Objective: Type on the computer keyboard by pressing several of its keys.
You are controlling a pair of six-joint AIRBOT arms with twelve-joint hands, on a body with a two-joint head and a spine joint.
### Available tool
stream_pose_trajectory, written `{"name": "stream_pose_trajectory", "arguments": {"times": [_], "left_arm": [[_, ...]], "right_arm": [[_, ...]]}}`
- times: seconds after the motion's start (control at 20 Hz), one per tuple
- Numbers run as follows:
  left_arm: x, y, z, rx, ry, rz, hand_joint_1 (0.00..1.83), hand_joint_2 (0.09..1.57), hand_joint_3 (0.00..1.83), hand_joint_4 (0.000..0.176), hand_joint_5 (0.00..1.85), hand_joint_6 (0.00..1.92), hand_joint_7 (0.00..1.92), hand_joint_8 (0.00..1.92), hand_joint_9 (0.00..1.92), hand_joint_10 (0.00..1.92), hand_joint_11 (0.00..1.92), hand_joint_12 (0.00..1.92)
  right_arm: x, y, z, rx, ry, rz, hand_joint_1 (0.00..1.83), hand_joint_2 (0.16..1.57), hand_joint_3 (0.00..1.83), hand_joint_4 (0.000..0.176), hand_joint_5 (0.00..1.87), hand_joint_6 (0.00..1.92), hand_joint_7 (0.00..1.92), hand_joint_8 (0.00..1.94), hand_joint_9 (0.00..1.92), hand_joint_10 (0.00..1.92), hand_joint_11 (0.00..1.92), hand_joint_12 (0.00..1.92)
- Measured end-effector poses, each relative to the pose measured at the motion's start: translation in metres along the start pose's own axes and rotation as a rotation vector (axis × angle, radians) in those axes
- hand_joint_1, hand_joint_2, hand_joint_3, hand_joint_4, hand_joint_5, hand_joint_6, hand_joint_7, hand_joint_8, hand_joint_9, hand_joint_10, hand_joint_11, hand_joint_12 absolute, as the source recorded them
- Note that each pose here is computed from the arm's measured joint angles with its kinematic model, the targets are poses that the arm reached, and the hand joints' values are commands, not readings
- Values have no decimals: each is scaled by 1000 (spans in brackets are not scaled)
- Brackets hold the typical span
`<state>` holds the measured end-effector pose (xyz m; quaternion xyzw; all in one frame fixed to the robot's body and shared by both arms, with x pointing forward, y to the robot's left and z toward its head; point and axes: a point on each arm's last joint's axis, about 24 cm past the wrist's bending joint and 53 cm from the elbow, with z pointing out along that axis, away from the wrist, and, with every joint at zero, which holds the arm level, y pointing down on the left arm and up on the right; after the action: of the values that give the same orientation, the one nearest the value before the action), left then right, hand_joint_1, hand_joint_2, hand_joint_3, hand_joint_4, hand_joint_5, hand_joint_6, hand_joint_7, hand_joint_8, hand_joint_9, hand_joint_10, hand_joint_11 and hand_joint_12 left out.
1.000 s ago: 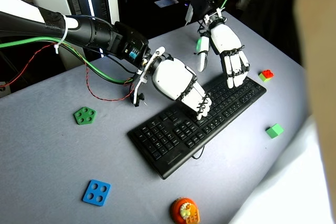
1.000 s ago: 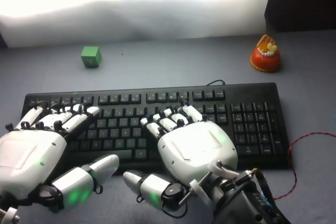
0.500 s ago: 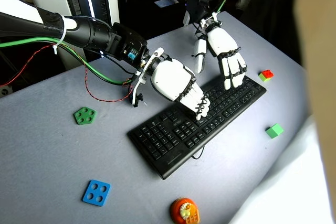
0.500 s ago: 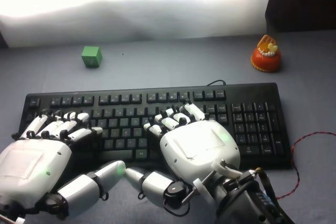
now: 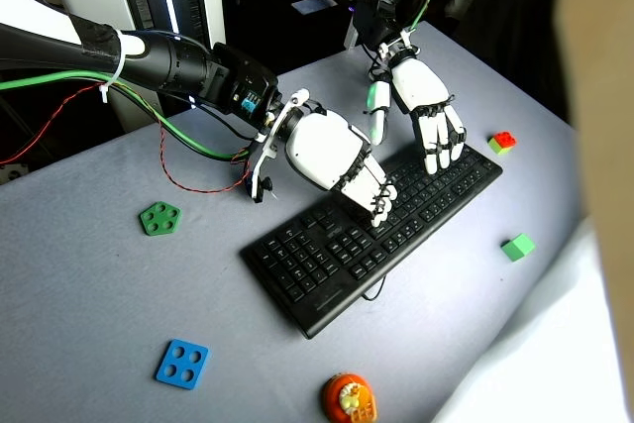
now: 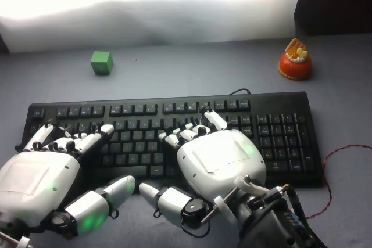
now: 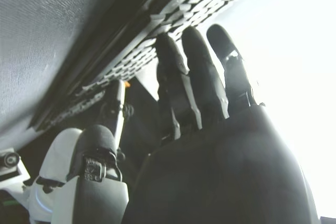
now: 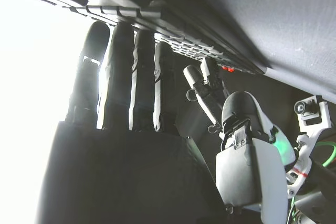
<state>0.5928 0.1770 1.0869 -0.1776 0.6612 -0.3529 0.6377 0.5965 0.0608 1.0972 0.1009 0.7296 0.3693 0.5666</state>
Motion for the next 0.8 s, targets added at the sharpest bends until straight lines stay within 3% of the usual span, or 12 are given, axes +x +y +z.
{"name": "stream_pose_trajectory", "arguments": {"times": [0.1, 0.15, 0.2, 0.25, 0.3, 0.4, 0.45, 0.55, 0.65, 0.7, 0.75, 0.8], "left_arm": [[1, 2, 0, -6, 3, 0, 10, 1282, 3, 0, 780, 132, 413, 7, 332, 3, 0, 933], [-2, 1, 0, -2, -8, -1, 12, 1286, 2, 0, 773, 96, 521, 19, 352, 9, 0, 823], [-4, 0, 1, 5, -13, 3, 91, 1276, 0, 0, 589, 16, 671, 43, 437, 38, 0, 837], [-4, 0, 1, 5, -14, 2, 91, 1276, 0, 0, 589, 16, 671, 43, 437, 38, 0, 837], [-3, 0, 1, 4, -15, -2, 133, 1272, 0, 0, 479, 2, 715, 39, 490, 51, 0, 982], [-2, -1, 1, 6, -17, -4, 132, 1273, 0, 8, 399, 0, 680, 6, 627, 83, 26, 1314], [-4, 0, 1, 5, -22, -5, 62, 1289, 3, 0, 637, 93, 531, 0, 539, 35, 8, 1395], [-3, -1, 1, 6, -19, -4, 49, 1291, 4, 0, 729, 126, 509, 0, 493, 14, 1, 1361], [-2, 0, 1, 4, -15, -6, 31, 1293, 2, 0, 866, 162, 690, 58, 483, 14, 0, 1207], [-4, -1, 1, 7, -22, -8, 37, 1299, 3, 0, 689, 68, 793, 60, 582, 56, 0, 1144], [-4, -1, 1, 8, -25, -7, 37, 1299, 3, 0, 689, 68, 793, 60, 582, 56, 0, 1144], [-4, -2, 1, 10, -25, -7, 62, 1299, 1, 0, 587, 20, 827, 56, 703, 110, 0, 1178]], "right_arm": [[0, 0, 0, 0, -2, 2, 144, 1213, 5, 0, 872, 176, 578, 5, 383, 29, 0, 1065], [-1, 0, 0, 0, -3, 4, 194, 1213, 3, 0, 918, 198, 741, 48, 453, 57, 0, 970], [-2, 1, 0, -5, -6, 0, 237, 1215, 1, 0, 732, 144, 875, 48, 636, 140, 0, 1029], [-3, 1, 0, -5, -8, -1, 237, 1215, 1, 0, 732, 144, 875, 48, 636, 140, 0, 1029], [-4, 1, 1, -6, -11, -4, 231, 1218, 0, 0, 625, 80, 899, 33, 690, 349, 0, 1221], [-5, 1, 1, -7, -13, -8, 171, 1228, 3, 0, 647, 63, 817, 4, 468, 840, 0, 1606], [-5, 1, 2, -6, -13, -8, 126, 1238, 2, 0, 830, 149, 690, 0, 306, 774, 0, 1621], [-4, 1, 2, -3, -10, -4, 134, 1239, 1, 0, 881, 185, 651, 0, 295, 647, 0, 1569], [-4, 0, 2, -2, -10, -1, 182, 1226, 0, 0, 924, 257, 722, 10, 422, 396, 0, 1360], [-4, 1, 2, -2, -10, -1, 163, 1227, 0, 0, 674, 208, 851, 25, 590, 606, 0, 1451], [-4, 1, 2, -3, -10, -1, 163, 1227, 0, 0, 674, 208, 851, 25, 590, 606, 0, 1451], [-4, 1, 2, -3, -10, -3, 153, 1230, 1, 0, 620, 163, 889, 33, 581, 829, 0, 1634]]}}
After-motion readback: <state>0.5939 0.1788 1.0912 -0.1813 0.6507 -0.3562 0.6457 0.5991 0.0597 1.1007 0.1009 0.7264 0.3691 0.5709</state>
